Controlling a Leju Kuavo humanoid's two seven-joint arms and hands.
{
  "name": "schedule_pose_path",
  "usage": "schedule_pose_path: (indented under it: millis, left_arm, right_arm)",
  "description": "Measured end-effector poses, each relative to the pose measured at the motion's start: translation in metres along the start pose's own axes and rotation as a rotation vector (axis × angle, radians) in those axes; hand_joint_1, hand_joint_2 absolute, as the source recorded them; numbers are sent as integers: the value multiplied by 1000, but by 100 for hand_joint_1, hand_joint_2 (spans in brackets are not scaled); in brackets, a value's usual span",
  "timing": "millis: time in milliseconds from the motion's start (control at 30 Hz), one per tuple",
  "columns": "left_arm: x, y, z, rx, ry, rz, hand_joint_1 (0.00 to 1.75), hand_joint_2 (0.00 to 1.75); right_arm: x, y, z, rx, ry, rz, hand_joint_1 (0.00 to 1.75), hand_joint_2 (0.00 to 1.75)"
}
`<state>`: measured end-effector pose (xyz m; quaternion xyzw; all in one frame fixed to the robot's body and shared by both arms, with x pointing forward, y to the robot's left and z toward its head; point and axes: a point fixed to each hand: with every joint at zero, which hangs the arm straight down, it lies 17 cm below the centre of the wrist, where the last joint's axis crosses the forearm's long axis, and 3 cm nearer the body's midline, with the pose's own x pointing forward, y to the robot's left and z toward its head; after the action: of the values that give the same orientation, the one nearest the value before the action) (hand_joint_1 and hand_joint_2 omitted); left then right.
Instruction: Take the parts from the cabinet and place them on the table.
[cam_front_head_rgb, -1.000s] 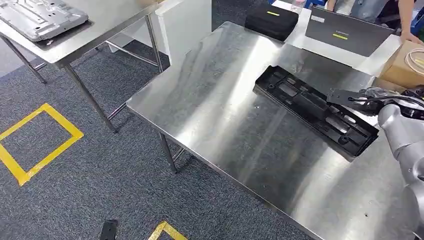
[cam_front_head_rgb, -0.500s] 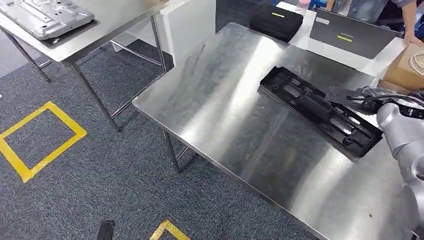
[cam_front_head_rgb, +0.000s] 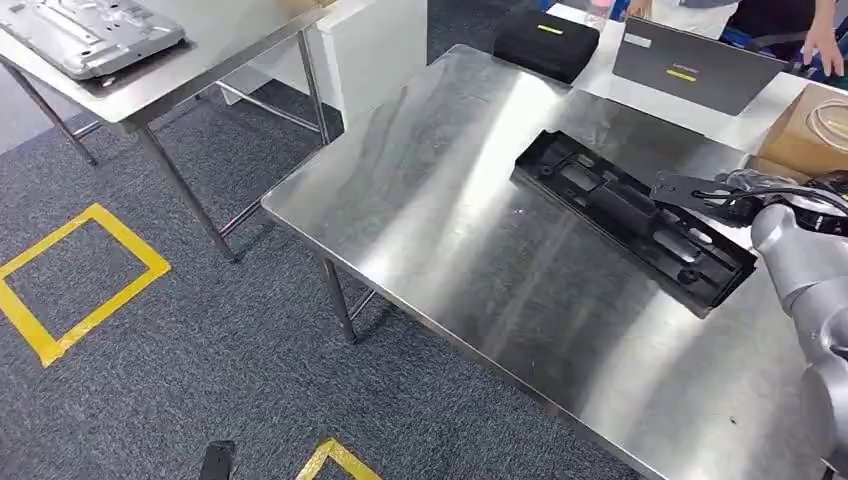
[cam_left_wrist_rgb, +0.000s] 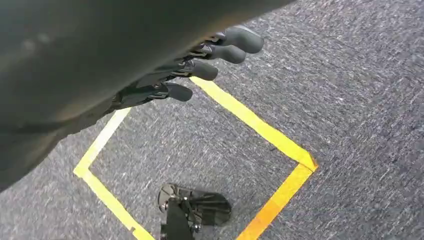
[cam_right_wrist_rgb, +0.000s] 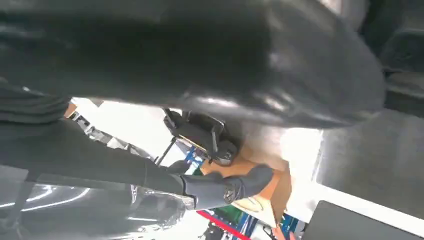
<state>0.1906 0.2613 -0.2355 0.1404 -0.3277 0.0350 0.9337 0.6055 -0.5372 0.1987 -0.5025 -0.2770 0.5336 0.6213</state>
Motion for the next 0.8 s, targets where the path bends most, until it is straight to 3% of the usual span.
schedule_pose_path:
  millis: [333,700,733,800]
  left_arm:
    - [2,-2,0,0,-2,1,0,0]
    - [1,-1,0,5,0,7,0,0]
    - [0,-1,0,6,0,7,0,0]
    - [0,0,0,7,1,8,0,0]
  right_arm:
    - [-10,16,0,19,18,9,0,0]
    - [2,7,-1,-15,10,1,0,0]
    - [2,6,-1,-20,9,-3,0,175]
    - [5,7,-2,-23,6,-20,0,175]
